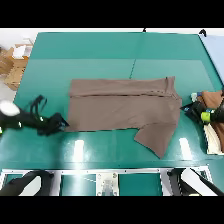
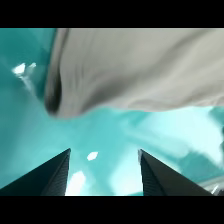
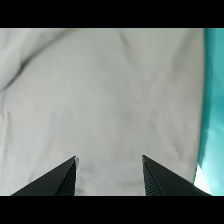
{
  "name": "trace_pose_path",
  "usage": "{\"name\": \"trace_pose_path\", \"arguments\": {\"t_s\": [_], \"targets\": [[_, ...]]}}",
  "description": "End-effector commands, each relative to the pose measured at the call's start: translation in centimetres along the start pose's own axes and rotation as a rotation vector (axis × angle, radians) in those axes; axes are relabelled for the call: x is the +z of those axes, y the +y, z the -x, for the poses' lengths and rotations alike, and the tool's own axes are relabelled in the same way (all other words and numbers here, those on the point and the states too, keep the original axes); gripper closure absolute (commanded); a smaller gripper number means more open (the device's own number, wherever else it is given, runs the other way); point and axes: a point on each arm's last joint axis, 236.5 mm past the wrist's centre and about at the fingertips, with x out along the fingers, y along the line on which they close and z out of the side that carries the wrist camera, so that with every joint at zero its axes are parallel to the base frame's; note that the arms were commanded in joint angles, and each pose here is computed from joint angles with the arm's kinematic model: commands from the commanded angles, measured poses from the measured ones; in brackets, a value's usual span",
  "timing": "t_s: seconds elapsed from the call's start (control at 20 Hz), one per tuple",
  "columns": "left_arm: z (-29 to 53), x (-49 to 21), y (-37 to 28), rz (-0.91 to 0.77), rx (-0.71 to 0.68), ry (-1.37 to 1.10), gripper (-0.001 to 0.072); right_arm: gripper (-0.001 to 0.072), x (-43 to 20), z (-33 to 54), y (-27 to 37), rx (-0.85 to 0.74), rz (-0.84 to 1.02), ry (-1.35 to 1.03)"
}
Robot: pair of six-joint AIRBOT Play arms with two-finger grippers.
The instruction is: Fold the shirts.
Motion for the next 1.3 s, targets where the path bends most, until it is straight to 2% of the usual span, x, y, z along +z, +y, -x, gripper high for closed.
{"name": "trace_pose_path", "arguments": {"t_s": [0.0, 0.25, 0.45, 0.5, 0.55, 0.6, 0.7, 0.95, 1.1, 1.25], "targets": [[-3.7, -2.1, 1.2, 0.195, -0.107, -0.138, 0.0212, 0.0232, -2.9, -1.0, -1.1, 0.005, -0.067, -0.027], [-3.8, 2.6, 0.4, 0.214, -0.145, -0.401, 0.0213, 0.0232, -2.5, -1.0, 0.1, 0.062, -0.101, -0.046], [-5.1, 2.9, 2.3, 0.258, -0.088, -0.388, 0.0214, 0.0232, -2.5, -1.0, 0.1, 0.061, -0.101, -0.048], [-5.3, 2.8, 2.4, 0.263, -0.082, -0.379, 0.0332, 0.0232, -2.3, -1.0, 0.0, 0.059, -0.102, -0.054], [-5.5, 2.5, 2.4, 0.261, -0.081, -0.365, 0.0507, 0.0238, -2.3, -1.0, 0.0, 0.058, -0.103, -0.055], [-5.6, 2.1, 2.3, 0.261, -0.084, -0.349, 0.0536, 0.0238, -2.3, -1.0, 0.0, 0.059, -0.115, -0.055], [-5.9, 1.1, 2.0, 0.261, -0.089, -0.303, 0.0668, 0.0237, -2.3, -1.0, 0.0, 0.059, -0.164, -0.053], [-5.9, 1.3, 2.0, 0.214, -0.084, -0.312, 0.0682, 0.0238, -4.7, 0.0, -0.4, 0.081, -0.217, 0.054], [-5.8, 1.5, 2.1, 0.215, -0.083, -0.32, 0.0676, 0.0239, -7.5, 0.7, -4.2, -0.028, -0.342, 0.131], [-5.8, 1.6, 2.0, 0.217, -0.085, -0.324, 0.0676, 0.024, -10.8, -1.4, -6.1, -0.052, -0.325, 0.177]]}}
